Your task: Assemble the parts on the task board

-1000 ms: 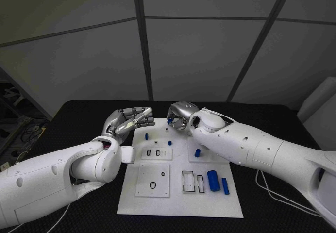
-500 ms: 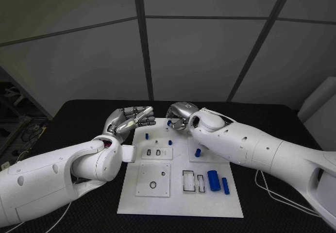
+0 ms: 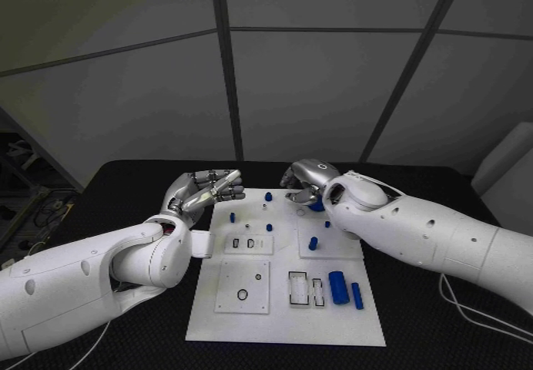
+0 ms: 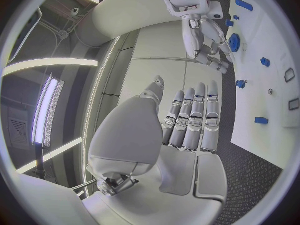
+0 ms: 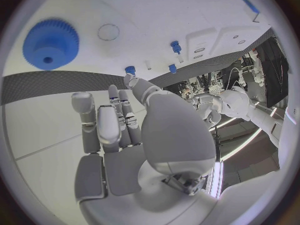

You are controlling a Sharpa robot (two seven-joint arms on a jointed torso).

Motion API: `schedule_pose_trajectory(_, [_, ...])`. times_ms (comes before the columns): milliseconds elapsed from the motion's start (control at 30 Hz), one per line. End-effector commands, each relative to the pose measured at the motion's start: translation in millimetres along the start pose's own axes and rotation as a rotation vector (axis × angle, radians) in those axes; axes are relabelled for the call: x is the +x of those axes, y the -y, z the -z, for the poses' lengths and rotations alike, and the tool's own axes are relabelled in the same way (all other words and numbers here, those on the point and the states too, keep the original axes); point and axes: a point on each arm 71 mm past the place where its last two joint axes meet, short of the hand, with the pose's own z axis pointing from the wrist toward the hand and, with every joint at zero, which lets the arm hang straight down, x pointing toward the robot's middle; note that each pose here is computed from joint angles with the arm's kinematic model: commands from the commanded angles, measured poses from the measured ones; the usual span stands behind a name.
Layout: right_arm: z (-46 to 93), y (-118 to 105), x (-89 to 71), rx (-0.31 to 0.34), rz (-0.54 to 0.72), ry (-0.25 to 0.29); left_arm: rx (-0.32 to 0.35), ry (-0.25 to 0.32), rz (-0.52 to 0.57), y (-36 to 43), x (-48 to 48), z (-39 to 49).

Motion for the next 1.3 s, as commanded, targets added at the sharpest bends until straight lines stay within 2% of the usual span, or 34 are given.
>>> schedule_pose_trajectory(33, [10.3, 16, -11.3, 0.103, -0.136, 0.008, 0.007, -0.021, 0.002, 1.8, 1.4, 0.4])
schedule_pose_trajectory(233, [30.1, 45, -19.6, 0.210, -0.236, -0.085, 0.004, -0.024, 0.003, 1.9, 1.2, 1.3])
schedule_pose_trajectory(433, [39.6, 61, -20.7, 0.275, -0.283, -0.148, 0.000, -0.028, 0.006, 1.4, 2.0, 1.2])
schedule_pose_trajectory(667, [36.8, 67, -17.6, 0.309, -0.275, -0.173, -0.001, -0.029, 0.007, 0.8, 2.3, 0.5])
schedule_pose_trajectory(1300, [22.6, 62, -9.4, 0.318, -0.224, -0.196, -0.002, -0.031, 0.008, 0.2, 3.4, -0.3])
